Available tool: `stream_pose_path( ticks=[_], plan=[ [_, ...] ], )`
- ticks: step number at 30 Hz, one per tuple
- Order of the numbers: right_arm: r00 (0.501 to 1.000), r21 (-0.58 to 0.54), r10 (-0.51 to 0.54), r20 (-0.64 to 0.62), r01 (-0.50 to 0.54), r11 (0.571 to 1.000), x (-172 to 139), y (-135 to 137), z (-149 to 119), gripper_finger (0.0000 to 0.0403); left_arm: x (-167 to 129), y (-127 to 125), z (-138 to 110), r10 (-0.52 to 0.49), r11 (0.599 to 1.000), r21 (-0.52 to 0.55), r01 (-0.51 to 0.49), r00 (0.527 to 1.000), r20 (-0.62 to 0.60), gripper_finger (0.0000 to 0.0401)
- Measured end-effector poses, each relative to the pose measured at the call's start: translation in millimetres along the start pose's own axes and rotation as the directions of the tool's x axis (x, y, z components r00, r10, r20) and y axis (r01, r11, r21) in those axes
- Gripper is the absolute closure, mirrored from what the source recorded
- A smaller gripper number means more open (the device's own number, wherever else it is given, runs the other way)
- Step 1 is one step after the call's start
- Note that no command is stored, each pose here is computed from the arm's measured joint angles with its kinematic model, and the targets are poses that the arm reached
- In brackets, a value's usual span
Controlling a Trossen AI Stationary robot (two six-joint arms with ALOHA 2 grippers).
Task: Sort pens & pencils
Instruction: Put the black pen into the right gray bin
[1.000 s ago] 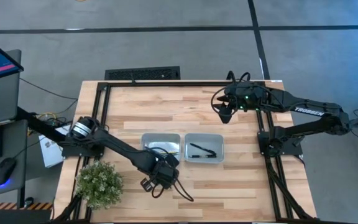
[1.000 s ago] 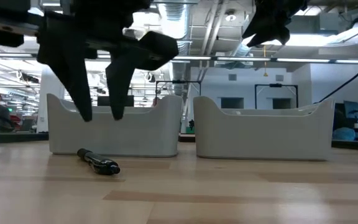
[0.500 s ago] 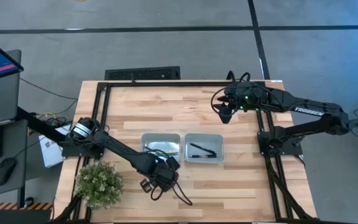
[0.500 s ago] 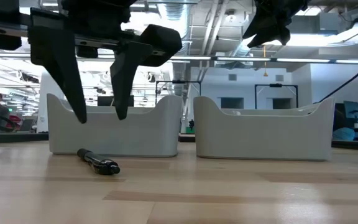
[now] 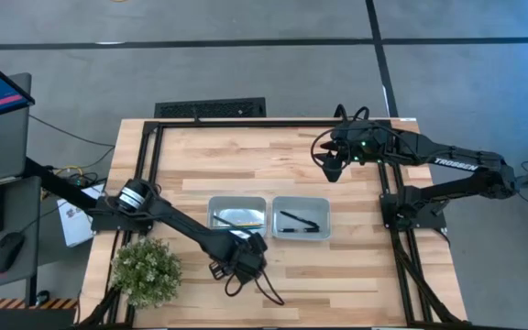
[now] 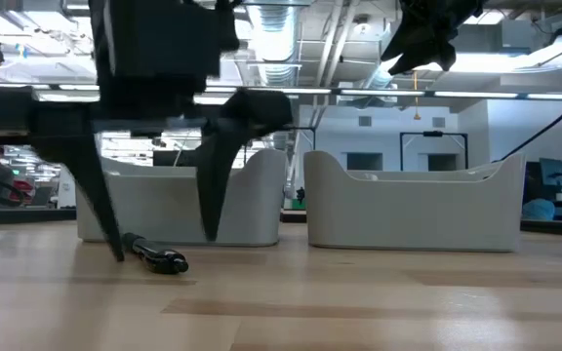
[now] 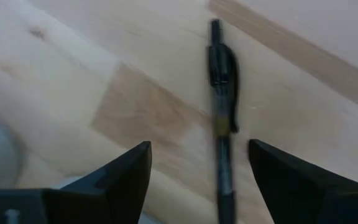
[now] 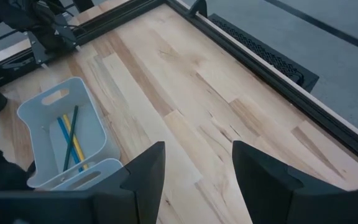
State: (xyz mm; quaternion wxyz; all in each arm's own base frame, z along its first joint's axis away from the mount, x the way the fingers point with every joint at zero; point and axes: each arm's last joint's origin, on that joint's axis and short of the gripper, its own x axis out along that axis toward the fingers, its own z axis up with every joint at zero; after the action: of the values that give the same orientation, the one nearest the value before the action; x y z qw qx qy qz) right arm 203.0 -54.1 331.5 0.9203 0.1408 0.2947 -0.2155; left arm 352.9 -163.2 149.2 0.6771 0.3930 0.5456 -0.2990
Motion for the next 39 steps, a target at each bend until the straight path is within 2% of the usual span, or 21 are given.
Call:
stream_pose_path(
  ticks=[8, 11, 14, 19, 27, 34, 39],
  plan=[
    [1.000, -0.001, -0.002, -0.006, 0.002, 1.000, 0.1, -0.2, -0.7, 0.0193, 7.3, -2.7, 3.1, -0.045, 0.999, -0.012, 0.045, 0.999, 0.005, 0.0139],
    [1.000, -0.001, -0.002, -0.006, 0.002, 1.000, 0.1, -0.2, -0.7, 0.0193, 4.6, -0.6, 6.7, -0.045, 0.997, -0.065, 0.045, 0.999, 0.007, 0.0139],
    [1.000, -0.001, -0.002, -0.006, 0.002, 1.000, 0.1, -0.2, -0.7, 0.0193, 0.7, 3.4, 16.6, -0.051, 0.989, -0.133, 0.062, 0.995, 0.088, 0.0139],
    [1.000, -0.001, -0.002, -0.007, 0.002, 1.000, 0.1, -0.2, -0.7, 0.0193, -1.8, 1.9, 21.8, -0.144, 0.977, -0.132, 0.170, 0.971, 0.189, 0.0139],
    [1.000, -0.020, 0.024, -0.010, -0.024, 1.000, -0.9, 6.3, -2.4, 0.0193, -1.0, 4.0, 17.4, -0.050, 0.985, -0.158, 0.064, 0.994, 0.095, 0.0139],
    [0.998, -0.044, 0.054, -0.017, -0.055, 0.998, -2.1, 14.1, -4.7, 0.0193, 2.5, 0.6, 17.2, -0.114, 0.981, -0.138, 0.134, 0.983, 0.144, 0.0139],
    [0.997, -0.056, 0.070, -0.020, -0.071, 0.996, -2.8, 18.1, -5.9, 0.0193, 7.5, -3.1, 12.2, -0.120, 0.979, -0.149, 0.139, 0.984, 0.129, 0.0139]
  ],
)
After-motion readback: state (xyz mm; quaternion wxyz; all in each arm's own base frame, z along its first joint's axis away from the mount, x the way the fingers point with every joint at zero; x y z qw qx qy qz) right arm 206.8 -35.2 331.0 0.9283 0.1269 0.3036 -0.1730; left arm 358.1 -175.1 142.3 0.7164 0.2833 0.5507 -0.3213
